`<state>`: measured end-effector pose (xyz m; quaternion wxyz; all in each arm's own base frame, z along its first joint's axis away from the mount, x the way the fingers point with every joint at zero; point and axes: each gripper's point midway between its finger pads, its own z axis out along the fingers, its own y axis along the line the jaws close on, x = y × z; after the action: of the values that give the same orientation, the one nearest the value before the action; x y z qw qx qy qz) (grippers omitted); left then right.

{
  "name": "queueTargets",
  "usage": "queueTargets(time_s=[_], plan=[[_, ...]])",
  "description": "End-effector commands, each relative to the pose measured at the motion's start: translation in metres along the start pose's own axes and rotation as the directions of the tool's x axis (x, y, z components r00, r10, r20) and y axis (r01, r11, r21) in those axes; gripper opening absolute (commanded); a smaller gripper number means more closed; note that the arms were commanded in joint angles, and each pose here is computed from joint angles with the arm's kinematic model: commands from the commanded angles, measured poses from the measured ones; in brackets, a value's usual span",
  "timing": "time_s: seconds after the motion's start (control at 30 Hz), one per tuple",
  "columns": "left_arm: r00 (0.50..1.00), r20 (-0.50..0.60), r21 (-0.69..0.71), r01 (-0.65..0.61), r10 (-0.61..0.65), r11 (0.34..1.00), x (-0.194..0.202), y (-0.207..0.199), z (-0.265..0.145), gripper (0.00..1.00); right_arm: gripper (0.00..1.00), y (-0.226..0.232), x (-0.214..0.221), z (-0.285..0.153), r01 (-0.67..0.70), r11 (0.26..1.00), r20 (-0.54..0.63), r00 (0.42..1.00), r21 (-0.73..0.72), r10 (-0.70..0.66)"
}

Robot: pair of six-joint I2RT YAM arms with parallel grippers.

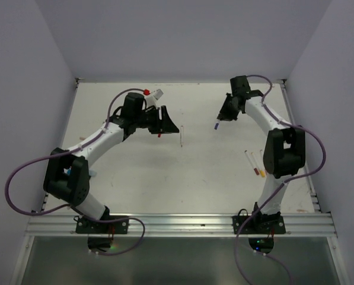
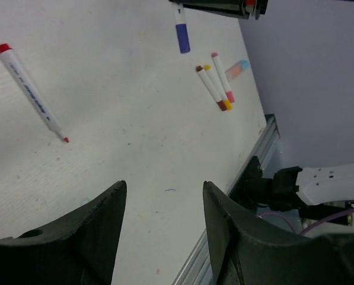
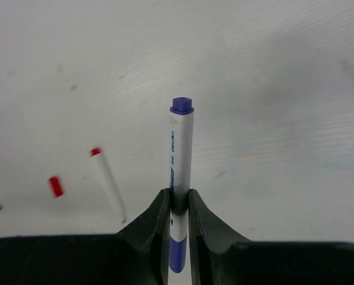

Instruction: Open the pen caps

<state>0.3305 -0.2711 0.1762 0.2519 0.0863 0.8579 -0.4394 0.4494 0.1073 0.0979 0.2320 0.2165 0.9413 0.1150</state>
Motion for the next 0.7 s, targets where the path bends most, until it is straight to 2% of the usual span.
queueTargets(time_s=[0.0, 0.13, 0.23, 0.37, 0.67], plan=[[0.999, 0.051, 0.278, -0.029, 0.016, 0.960, -0.015, -0.052, -0.008, 0.58, 0.00, 0.084, 0.036, -0.057, -0.005, 0.944, -0.069, 0.997, -0.330, -0.019], [0.999, 0.026, 0.311, 0.014, -0.023, 0.950, -0.009, -0.055, -0.006, 0.58, 0.00, 0.132, 0.071, -0.087, -0.008, 0.871, -0.094, 0.995, -0.491, -0.044], [0.999, 0.027, 0.330, 0.029, -0.040, 0.944, -0.005, -0.059, -0.008, 0.54, 0.00, 0.155, 0.090, -0.100, -0.012, 0.823, -0.095, 0.994, -0.569, -0.051], [0.997, 0.024, 0.325, 0.061, -0.073, 0.944, 0.002, -0.056, -0.009, 0.52, 0.00, 0.168, 0.097, -0.109, -0.026, 0.785, -0.094, 0.995, -0.620, -0.041], [0.994, 0.010, 0.316, 0.099, -0.108, 0.944, 0.012, -0.050, -0.007, 0.51, 0.00, 0.180, 0.104, -0.121, -0.050, 0.749, -0.115, 0.993, -0.661, -0.035]])
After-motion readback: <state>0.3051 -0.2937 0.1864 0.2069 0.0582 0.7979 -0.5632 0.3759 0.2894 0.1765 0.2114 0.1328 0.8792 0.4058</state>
